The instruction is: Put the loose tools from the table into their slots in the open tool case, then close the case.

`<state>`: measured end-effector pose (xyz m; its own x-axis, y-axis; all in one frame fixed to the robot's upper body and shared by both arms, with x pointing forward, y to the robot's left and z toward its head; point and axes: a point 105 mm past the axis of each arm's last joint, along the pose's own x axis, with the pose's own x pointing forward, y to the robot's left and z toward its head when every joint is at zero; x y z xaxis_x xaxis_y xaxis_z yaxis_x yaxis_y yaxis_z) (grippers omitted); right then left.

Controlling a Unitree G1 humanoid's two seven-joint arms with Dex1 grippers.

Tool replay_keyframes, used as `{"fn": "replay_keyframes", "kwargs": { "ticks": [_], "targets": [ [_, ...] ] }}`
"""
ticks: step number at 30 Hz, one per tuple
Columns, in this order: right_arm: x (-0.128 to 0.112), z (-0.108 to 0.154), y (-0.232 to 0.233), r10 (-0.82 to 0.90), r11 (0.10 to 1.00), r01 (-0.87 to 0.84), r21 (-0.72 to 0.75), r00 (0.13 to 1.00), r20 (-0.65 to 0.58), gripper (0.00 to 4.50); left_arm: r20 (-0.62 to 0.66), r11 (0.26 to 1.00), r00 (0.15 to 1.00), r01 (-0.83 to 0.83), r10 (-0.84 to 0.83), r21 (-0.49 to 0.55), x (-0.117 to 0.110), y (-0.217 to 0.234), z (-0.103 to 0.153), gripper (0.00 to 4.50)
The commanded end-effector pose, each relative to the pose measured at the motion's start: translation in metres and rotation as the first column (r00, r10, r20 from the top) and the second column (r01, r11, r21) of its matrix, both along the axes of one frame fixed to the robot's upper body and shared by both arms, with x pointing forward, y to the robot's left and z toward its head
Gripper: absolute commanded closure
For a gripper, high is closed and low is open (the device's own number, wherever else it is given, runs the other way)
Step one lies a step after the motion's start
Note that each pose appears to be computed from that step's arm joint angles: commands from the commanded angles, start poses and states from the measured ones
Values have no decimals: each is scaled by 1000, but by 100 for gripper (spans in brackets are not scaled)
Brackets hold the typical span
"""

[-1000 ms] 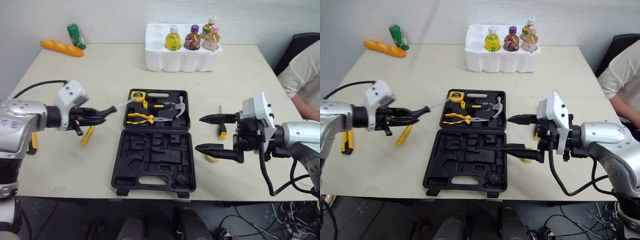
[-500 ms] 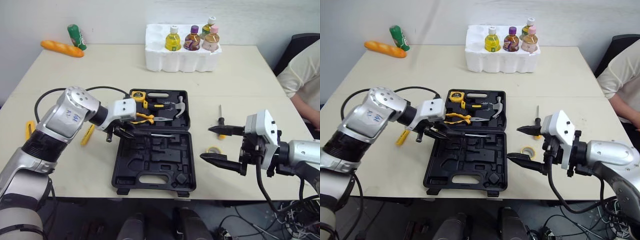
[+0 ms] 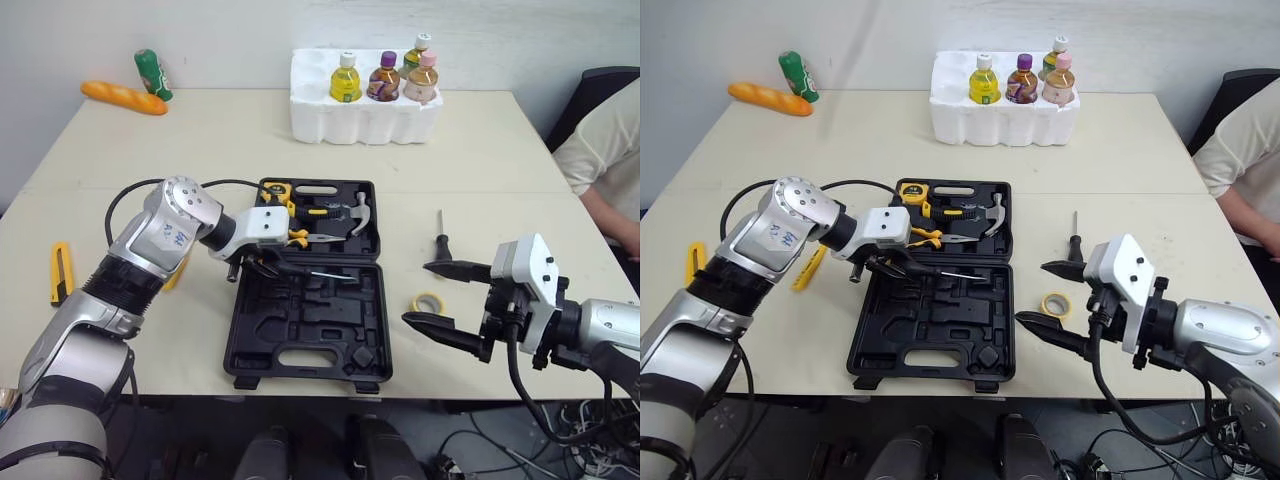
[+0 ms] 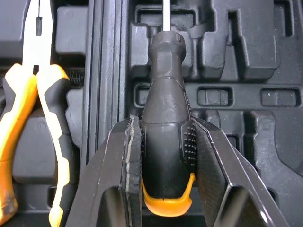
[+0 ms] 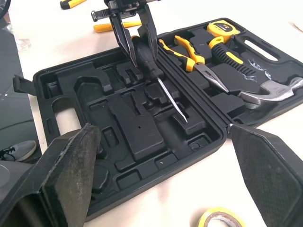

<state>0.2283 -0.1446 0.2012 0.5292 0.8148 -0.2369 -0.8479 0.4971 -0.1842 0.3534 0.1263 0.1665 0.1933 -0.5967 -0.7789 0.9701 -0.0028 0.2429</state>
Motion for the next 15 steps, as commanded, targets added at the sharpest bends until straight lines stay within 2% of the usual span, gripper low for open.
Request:
{"fn": "replay_keyframes", "kwargs": {
  "ticks": [1,14,15],
  "targets": [
    [-4,8,4,21,1000,-20,-5,999,41,0,43,999,998,-36,34,28,7,11,9,344],
    [0,9,5,24,1000,-24,-4,999,46,0,46,1000,999,-14,13,26,6,8,4,344],
    [0,9,6,24,1000,-24,-2,999,47,0,42,1000,999,-11,10,18,6,7,5,243]
  ]
}}
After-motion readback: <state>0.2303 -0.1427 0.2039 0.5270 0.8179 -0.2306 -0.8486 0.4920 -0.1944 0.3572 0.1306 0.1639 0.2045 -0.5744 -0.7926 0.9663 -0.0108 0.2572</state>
